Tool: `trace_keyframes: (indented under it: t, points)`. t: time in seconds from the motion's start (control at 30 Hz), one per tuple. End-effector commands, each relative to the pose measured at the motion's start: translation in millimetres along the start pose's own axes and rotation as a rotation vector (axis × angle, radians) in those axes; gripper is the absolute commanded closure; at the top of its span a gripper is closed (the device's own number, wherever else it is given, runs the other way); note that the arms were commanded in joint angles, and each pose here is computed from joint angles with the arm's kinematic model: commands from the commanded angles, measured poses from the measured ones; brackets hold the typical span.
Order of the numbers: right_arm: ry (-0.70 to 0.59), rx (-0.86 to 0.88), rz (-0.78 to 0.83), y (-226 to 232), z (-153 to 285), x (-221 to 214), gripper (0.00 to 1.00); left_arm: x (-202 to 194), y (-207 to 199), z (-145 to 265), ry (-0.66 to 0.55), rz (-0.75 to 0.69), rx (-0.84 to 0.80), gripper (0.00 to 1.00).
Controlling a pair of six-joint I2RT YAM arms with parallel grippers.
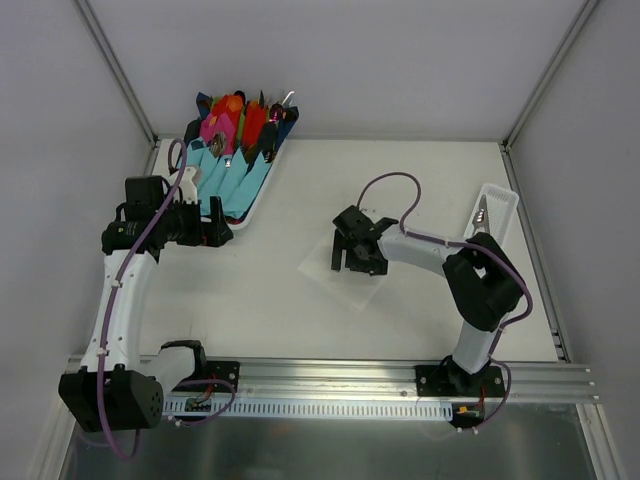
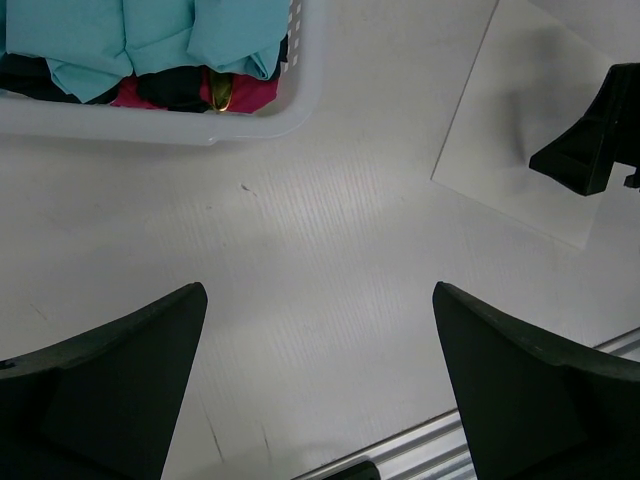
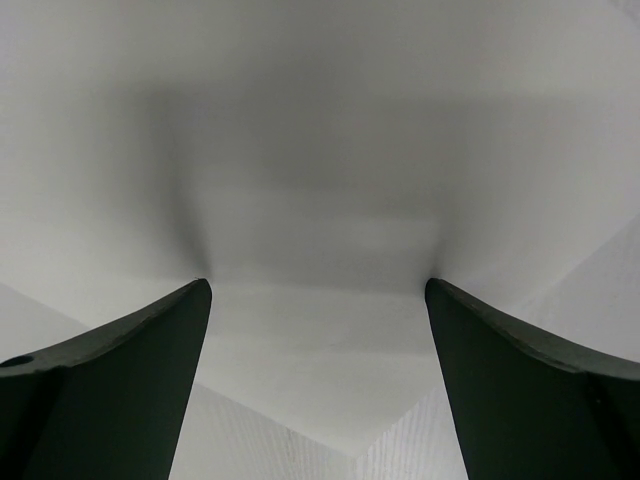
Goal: Place the utensils on the paper napkin and roll it up
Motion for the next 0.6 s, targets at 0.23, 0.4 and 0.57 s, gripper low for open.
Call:
trace_keyframes:
  t: [0.23, 0.4, 0.57]
  points:
    - [0.061, -0.033, -0.026, -10, -22, 1, 0.06, 5, 4, -4, 0.013, -0.001, -0.003, 0.01]
    - [0.035, -0.022, 0.008, -7, -12, 10, 0.06, 6, 4, -4, 0.011, -0.002, -0.008, 0.01]
    - [0.029, -0.008, 0.008, -6, -2, 15, 0.05, 8, 3, -4, 0.009, -0.003, -0.021, 0.01]
Point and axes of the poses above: each gripper's point midway between its finger pads, its own z axis back along the fingers, its own y axis along the line the jaws close on, x = y × z, the point moved 4 cm from there along z, back along the fingers, and after that the axes turned 8 degrees about -z, right-handed, at the moved point
